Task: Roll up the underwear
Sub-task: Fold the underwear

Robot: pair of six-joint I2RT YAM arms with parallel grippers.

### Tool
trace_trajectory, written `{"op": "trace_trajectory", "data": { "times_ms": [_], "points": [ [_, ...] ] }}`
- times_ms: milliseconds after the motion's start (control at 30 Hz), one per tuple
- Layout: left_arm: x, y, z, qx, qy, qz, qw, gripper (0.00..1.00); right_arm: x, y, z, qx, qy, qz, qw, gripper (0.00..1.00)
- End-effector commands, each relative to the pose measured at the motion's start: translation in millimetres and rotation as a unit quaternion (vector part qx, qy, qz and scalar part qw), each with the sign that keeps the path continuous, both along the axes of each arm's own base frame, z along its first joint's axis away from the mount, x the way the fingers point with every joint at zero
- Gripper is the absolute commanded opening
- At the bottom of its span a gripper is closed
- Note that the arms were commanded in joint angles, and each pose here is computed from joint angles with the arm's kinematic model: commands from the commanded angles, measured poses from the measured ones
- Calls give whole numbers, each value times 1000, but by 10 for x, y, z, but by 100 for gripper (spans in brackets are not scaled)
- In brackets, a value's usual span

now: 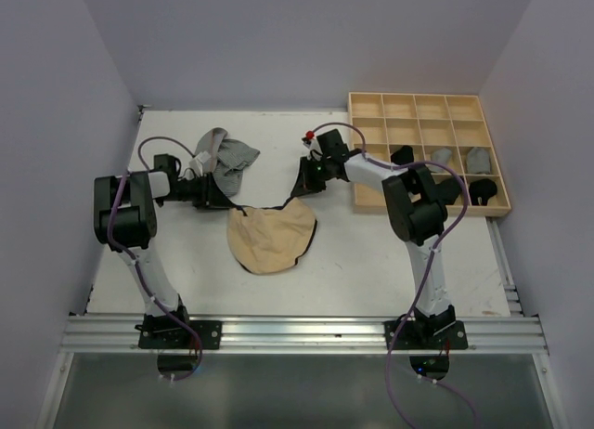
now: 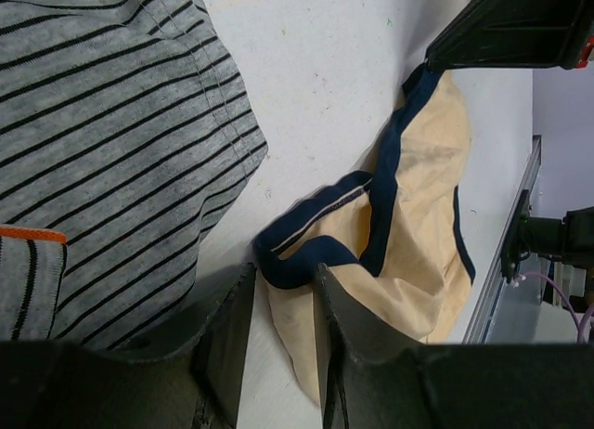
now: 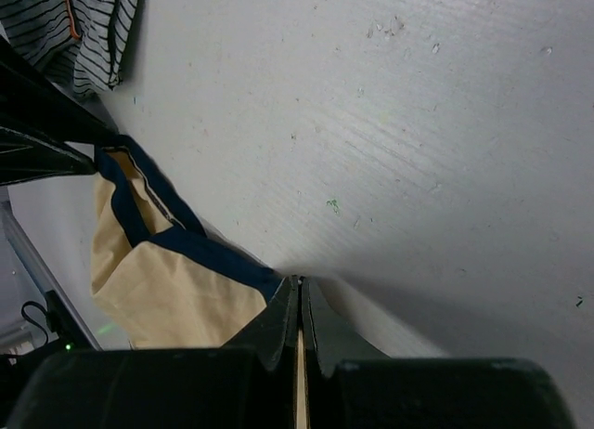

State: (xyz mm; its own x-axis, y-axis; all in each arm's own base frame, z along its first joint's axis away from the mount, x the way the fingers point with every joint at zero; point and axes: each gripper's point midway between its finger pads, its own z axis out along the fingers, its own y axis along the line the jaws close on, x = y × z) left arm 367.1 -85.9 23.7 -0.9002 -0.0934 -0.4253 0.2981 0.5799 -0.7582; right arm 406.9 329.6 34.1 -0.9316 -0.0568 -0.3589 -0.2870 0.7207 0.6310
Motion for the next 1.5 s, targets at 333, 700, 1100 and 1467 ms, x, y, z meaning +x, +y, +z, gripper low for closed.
{"op": "trace_trajectory", "data": {
  "times_ms": [333,700,1100,1467],
  "points": [
    [130,164,293,3,-67,10,998,0,114,-262,718,67,-50,-21,996,0],
    [288,294,1219,63,-237,13,969,0,213,-384,1399,109,-120,-12,987,0],
    [395,293,2193,91,-390,-12,916,0,354,-382,2317,118,-210,-3,971,0],
    [-1241,-14,1347,141,-436,-234,858,29,-990,-619,1494,54,-132,63,988,47]
  ]
}}
